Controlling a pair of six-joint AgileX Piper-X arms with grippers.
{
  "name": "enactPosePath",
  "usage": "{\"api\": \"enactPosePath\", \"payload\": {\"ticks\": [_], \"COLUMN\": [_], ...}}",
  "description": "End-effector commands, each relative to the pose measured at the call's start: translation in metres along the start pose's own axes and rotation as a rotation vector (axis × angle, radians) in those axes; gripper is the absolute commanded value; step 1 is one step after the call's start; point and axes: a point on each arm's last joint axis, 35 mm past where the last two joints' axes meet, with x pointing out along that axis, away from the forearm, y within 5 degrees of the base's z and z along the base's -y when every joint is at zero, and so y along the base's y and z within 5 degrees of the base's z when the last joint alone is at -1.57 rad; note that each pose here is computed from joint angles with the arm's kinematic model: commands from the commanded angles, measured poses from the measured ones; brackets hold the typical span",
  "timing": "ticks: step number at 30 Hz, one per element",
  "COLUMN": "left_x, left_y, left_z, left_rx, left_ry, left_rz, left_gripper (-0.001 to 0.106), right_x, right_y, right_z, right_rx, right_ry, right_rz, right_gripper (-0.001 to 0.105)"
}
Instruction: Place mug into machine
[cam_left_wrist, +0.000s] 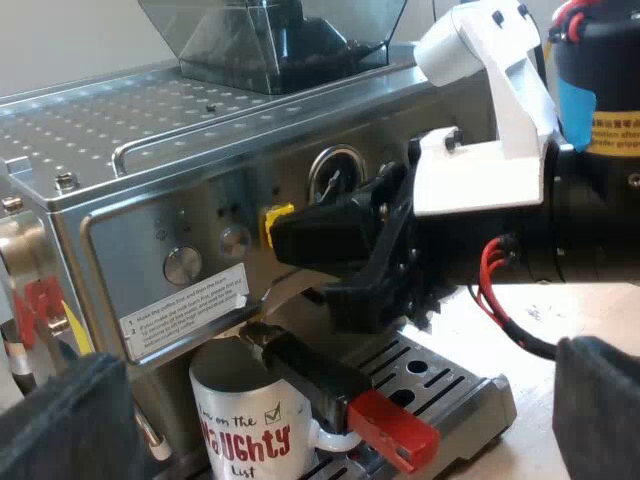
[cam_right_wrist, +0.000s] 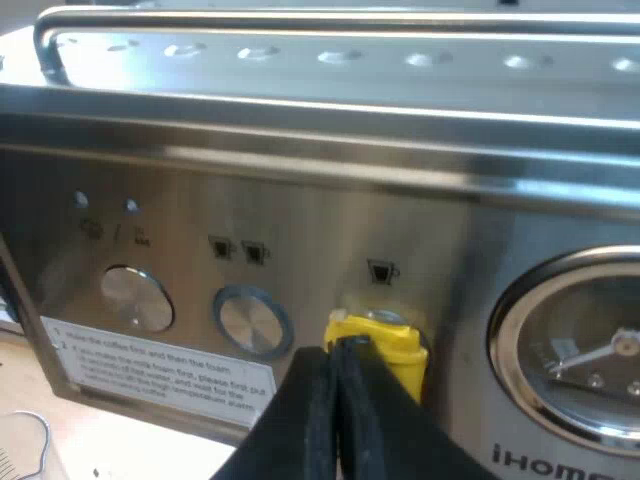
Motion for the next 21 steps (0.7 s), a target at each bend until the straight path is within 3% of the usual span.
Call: {"api": "enactPosePath", "payload": {"ticks": [1,4,10,13,15,17,20,21], "left_x": [0.000,0.000,0.000,0.000,0.000,0.000,0.000,0.000], "left_y": [0.000,0.000,0.000,0.000,0.000,0.000,0.000,0.000], "left_z": [0.001,0.001,0.001,0.001,0.001,0.001,0.001,0.001], "left_rx": [-0.008,-0.008,-0.008,-0.008,-0.008,-0.008,-0.008,-0.008], "left_ry": [-0.002,-0.002,-0.002,-0.002,-0.002,-0.002,-0.003,-0.004], "left_rz": [-0.007,-0.007,-0.007,-0.007,-0.007,-0.007,0.002,0.013], "left_gripper": [0.085,0.085,0.085,0.085,0.085,0.085,0.085,0.085], "right_x": [0.014,0.015,-0.016,-0.038,-0.044,-0.063,-0.078,-0.080], "right_y": [-0.019,-0.021,-0.005,0.003,0.004,0.002,-0.004,-0.005], "right_z": [-0.001,-0.001,0.005,0.011,0.012,0.018,0.023,0.024], "right_rx": [0.012,0.015,-0.067,-0.072,-0.068,-0.057,-0.070,-0.073], "right_ry": [0.014,0.015,0.063,0.083,0.090,0.112,0.117,0.121], "right_rz": [-0.118,-0.123,0.091,0.189,0.203,0.238,0.270,0.280], "right_gripper": [0.000,0.000,0.000,0.003,0.008,0.034,0.056,0.057]}}
